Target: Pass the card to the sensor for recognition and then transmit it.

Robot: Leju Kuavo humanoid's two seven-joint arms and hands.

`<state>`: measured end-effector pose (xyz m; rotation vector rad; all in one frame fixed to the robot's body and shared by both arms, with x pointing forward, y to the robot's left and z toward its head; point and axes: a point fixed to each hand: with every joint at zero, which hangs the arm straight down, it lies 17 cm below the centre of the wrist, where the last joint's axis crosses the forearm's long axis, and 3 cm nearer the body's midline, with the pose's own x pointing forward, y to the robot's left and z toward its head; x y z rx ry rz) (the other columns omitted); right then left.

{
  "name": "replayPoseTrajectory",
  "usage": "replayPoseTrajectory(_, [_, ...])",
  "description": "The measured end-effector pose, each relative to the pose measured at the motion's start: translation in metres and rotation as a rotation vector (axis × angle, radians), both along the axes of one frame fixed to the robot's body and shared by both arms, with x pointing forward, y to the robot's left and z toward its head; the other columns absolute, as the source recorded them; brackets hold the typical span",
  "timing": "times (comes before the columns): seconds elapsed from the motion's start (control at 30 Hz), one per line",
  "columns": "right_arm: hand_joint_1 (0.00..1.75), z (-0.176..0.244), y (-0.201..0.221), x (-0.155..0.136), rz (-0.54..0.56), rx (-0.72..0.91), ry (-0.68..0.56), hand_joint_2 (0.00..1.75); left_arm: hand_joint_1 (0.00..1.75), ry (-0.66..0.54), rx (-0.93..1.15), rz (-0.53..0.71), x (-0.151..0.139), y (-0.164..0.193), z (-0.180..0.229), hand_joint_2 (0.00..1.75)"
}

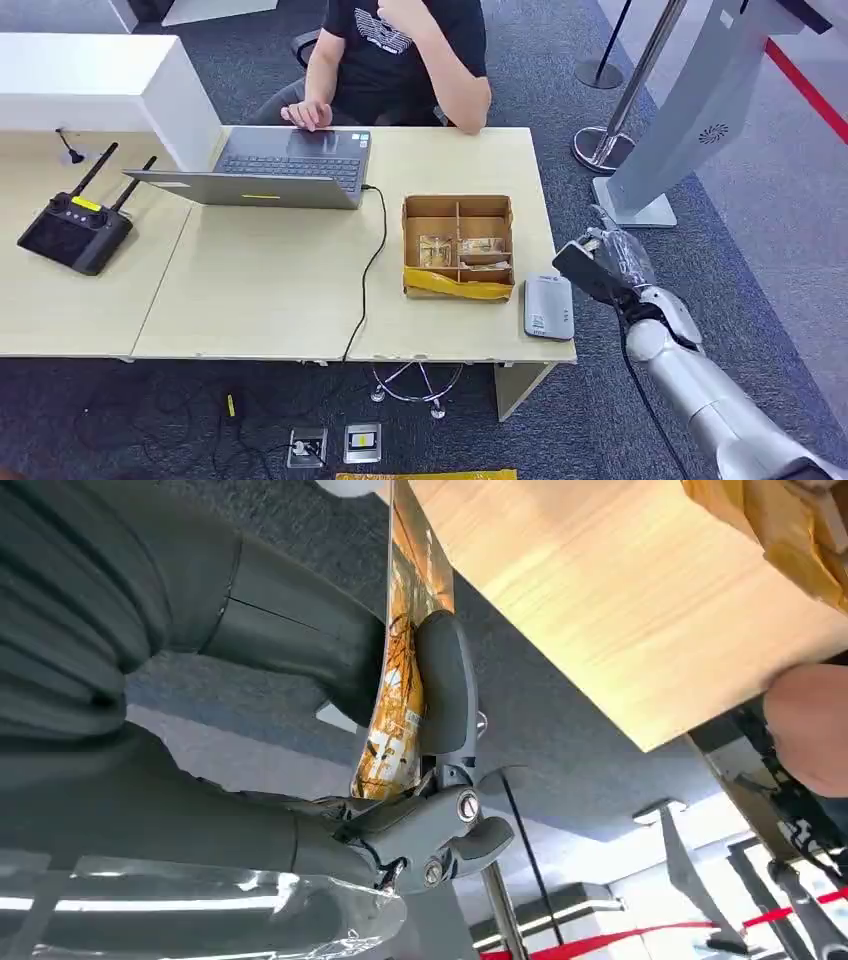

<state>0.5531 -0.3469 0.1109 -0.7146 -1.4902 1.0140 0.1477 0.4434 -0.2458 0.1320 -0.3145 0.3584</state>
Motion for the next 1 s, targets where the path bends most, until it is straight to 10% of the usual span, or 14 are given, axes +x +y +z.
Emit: replayPoseTrajectory(1.0, [1.75,-0.061,-0.007,-0.029,-0.043,0.038,0.105,1.75,0.00,-0.004,-0.004,0.009,0.000,-0.001,0.000,0.00])
